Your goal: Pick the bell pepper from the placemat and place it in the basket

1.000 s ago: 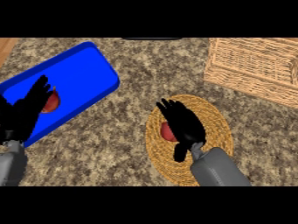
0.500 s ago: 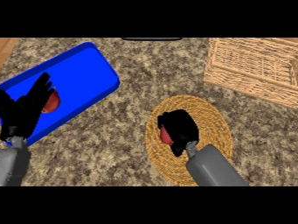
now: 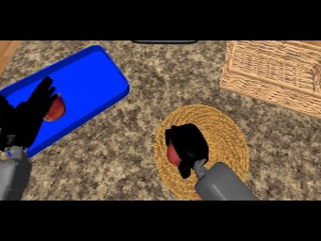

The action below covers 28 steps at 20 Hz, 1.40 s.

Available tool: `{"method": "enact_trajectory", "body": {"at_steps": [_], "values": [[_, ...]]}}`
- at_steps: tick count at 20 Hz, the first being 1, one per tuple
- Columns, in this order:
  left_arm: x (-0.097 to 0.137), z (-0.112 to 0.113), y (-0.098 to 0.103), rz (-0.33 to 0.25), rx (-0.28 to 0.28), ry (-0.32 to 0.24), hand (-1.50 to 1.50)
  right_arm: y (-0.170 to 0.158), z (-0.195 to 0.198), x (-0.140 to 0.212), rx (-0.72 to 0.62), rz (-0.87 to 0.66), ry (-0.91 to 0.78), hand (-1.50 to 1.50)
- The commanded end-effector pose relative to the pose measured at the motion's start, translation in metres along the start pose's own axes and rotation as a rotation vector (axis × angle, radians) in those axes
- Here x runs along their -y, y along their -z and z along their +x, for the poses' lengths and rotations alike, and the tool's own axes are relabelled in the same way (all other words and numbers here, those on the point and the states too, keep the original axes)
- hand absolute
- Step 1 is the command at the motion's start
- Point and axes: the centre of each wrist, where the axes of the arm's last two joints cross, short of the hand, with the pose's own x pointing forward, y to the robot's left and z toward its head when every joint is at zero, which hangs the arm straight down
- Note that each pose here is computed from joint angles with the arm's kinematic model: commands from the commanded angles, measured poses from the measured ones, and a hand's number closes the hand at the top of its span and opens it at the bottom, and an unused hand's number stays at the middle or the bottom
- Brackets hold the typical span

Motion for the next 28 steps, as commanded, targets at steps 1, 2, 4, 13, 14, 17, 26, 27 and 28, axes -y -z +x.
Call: {"method": "enact_trajectory", "body": {"at_steps": [1,2,4,13,14,17,26,27,28], "values": [[0.004,-0.002,0.003,0.007,0.009,-0.007,0.0,-0.017,0.017,-0.019,-0.099,-0.014,0.203,1.5],[0.01,-0.01,-0.004,-0.022,0.006,0.0,0.0,-0.027,0.027,-0.013,-0.118,-0.032,0.285,1.5],[-0.001,-0.005,-0.006,-0.027,0.013,0.007,0.0,-0.038,0.049,-0.025,-0.127,-0.019,0.316,1.5],[0.004,-0.003,0.0,-0.009,-0.002,-0.003,0.0,-0.066,0.087,0.047,0.149,-0.442,0.715,1.5],[0.003,-0.007,0.005,-0.004,-0.006,-0.002,0.0,-0.075,0.099,0.046,0.162,-0.48,0.719,1.5],[-0.01,-0.004,0.001,0.027,0.003,-0.003,0.0,-0.092,0.093,0.081,0.107,-0.589,0.683,1.5],[-0.005,-0.016,-0.004,-0.002,-0.015,-0.006,0.0,-0.112,0.099,0.152,-0.072,-0.715,0.615,1.5],[0.016,-0.015,-0.007,-0.018,-0.001,0.003,0.0,-0.093,0.105,0.173,-0.069,-0.731,0.606,1.5],[-0.01,-0.014,-0.008,-0.011,-0.002,0.002,0.0,-0.105,0.106,0.19,-0.086,-0.764,0.621,1.5]]}}
